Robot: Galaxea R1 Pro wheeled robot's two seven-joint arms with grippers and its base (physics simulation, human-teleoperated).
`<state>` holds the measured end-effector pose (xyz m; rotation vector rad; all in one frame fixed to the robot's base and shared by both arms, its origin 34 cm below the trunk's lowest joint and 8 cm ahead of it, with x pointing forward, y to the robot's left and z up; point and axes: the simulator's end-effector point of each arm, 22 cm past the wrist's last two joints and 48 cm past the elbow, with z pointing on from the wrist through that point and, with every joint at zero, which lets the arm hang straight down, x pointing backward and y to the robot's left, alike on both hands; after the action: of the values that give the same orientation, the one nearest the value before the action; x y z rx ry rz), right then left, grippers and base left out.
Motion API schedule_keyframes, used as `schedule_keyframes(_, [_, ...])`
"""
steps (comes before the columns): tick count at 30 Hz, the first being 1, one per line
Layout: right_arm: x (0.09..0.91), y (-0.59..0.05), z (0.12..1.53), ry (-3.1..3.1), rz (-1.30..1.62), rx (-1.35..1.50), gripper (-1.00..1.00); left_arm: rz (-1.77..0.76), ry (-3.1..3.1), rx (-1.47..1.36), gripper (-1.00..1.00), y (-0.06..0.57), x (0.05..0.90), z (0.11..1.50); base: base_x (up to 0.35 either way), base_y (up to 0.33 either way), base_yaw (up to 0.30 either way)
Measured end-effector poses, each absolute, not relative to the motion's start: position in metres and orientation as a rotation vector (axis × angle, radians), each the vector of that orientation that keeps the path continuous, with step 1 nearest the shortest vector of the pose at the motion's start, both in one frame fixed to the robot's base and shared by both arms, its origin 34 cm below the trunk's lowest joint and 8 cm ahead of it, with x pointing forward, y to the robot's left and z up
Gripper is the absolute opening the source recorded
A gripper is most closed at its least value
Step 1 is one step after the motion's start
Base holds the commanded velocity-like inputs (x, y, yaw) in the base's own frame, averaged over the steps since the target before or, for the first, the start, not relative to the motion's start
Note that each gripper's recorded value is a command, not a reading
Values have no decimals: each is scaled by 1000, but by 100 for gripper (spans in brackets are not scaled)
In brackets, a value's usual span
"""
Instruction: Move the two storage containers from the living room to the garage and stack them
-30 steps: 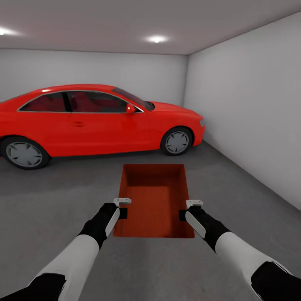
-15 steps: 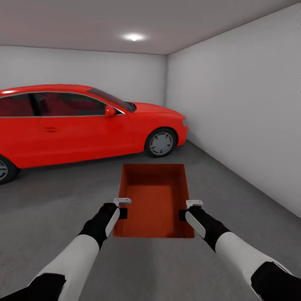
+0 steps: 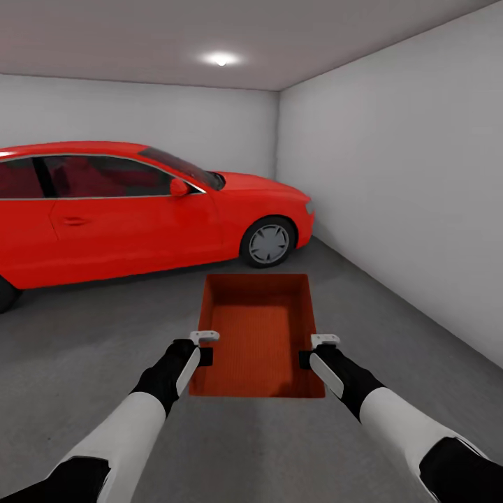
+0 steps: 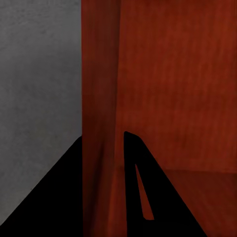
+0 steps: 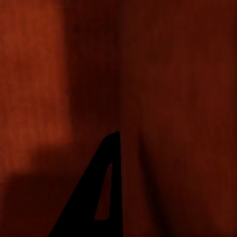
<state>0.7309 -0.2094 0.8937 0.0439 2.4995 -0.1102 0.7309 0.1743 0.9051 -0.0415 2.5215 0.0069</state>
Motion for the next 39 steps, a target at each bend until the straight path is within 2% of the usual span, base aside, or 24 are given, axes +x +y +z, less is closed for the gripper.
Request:
schedule_keyframes(9, [731,-210,894,2500,-110,43,-100,7,2522,-41,-100,174,731,905,323,0,-36])
schedule_keyframes(24, [731,-210,894,2499,-109,43,-100,8,2521,-40,-100,174,731,905,311,0,-274])
schedule_keyframes(39, [732,-210,893,2498,-109,43,-100,9,2521,-40,-100,174,732,905,38,0,-285])
